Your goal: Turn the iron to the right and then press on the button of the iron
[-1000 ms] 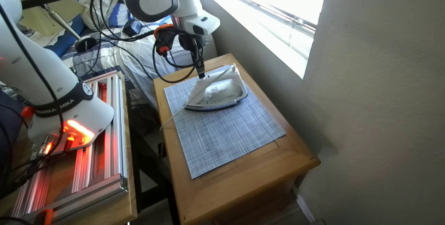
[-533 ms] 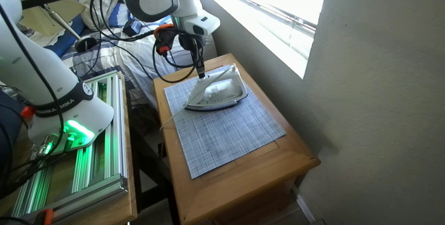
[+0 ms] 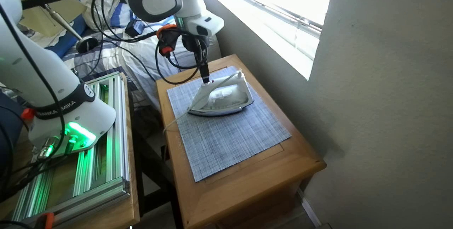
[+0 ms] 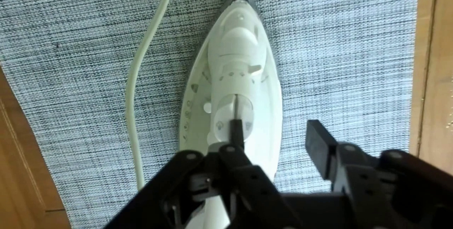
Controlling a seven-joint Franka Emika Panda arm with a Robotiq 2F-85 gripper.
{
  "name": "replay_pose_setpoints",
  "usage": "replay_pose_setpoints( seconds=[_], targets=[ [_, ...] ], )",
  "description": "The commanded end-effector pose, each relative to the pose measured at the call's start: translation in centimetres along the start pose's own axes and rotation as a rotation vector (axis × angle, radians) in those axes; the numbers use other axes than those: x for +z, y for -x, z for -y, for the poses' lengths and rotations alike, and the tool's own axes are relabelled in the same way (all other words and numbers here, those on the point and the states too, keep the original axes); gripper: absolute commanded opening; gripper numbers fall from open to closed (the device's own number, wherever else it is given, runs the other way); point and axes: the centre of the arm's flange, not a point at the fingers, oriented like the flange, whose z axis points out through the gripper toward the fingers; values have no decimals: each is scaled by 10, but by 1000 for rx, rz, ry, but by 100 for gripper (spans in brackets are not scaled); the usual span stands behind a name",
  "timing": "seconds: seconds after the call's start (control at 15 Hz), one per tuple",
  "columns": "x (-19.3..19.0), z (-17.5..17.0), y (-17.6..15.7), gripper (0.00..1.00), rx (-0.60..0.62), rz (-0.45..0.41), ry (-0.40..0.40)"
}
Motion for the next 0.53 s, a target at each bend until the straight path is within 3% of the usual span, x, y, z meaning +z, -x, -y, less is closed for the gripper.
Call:
replay_pose_setpoints(
  seconds=[0.0,0.2,0.47],
  targets=[
    [-38,-20,56,81,21,-25,14],
    [-42,-22,51,99,26,-40,-9],
    [-63,-17,41,100,20,-95,-41]
  ],
)
